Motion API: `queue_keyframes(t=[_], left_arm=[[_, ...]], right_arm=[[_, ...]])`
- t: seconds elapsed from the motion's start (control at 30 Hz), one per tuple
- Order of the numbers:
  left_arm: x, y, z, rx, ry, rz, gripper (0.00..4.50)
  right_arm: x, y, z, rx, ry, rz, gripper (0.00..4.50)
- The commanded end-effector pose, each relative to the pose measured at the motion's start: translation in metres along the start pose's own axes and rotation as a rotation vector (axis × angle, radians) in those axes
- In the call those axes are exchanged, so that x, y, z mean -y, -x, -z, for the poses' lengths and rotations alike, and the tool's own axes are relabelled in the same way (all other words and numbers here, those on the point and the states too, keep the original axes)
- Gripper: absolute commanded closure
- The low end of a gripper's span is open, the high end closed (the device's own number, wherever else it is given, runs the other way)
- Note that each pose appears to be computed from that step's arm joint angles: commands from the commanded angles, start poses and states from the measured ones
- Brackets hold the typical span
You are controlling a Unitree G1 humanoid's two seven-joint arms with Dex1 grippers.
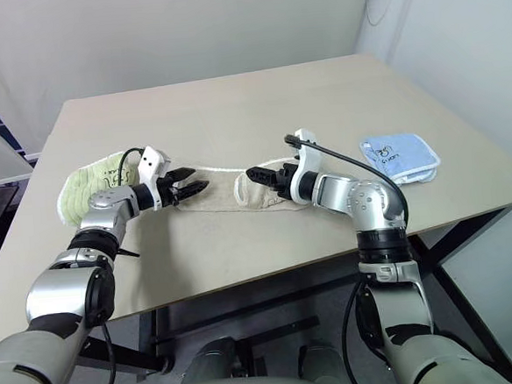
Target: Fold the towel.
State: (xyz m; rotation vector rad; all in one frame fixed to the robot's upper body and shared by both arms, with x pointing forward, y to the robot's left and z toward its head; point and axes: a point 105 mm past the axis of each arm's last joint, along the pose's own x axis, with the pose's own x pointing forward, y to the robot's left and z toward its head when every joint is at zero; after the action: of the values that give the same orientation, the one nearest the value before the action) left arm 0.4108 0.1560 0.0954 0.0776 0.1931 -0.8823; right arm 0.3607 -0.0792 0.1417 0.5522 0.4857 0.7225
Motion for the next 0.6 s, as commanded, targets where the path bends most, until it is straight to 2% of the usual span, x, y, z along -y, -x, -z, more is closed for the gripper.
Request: queue_keyframes(t=[0.03,0.13,0.2,0.3,0.37,0.5,0.57,0.6], left_arm=[[0.0,-0.004,-0.045,0.134,-0.021,0.042,1.37],[0.009,-0.01,-0.06,0.185,-0.004,0.11,1.37],[0.024,-0.018,-0.067,0.201,-0.002,0.2,1.37],[0.042,-0.027,-0.07,0.201,-0.005,0.302,2.31],[0.057,-0.04,-0.068,0.192,0.002,0.354,3.05],[0.077,-0.062,-0.054,0.14,-0.057,0.372,4.49],[0.085,-0.075,-0.044,0.105,-0.092,0.342,4.5],[0.089,-0.081,-0.038,0.083,-0.115,0.328,4.5]], right_arm=[[-0.003,0.025,-0.024,0.114,0.124,-0.008,0.54],[0.02,0.037,-0.025,0.146,0.261,0.116,0.54],[0.034,0.041,-0.015,0.117,0.383,0.166,0.54],[0.042,0.043,-0.012,0.143,0.422,0.167,1.46],[0.052,0.043,-0.019,0.198,0.449,0.215,2.22],[0.066,0.037,-0.022,0.224,0.474,0.247,3.72],[0.073,0.032,-0.028,0.25,0.464,0.274,4.48],[0.077,0.03,-0.031,0.262,0.451,0.287,4.48]])
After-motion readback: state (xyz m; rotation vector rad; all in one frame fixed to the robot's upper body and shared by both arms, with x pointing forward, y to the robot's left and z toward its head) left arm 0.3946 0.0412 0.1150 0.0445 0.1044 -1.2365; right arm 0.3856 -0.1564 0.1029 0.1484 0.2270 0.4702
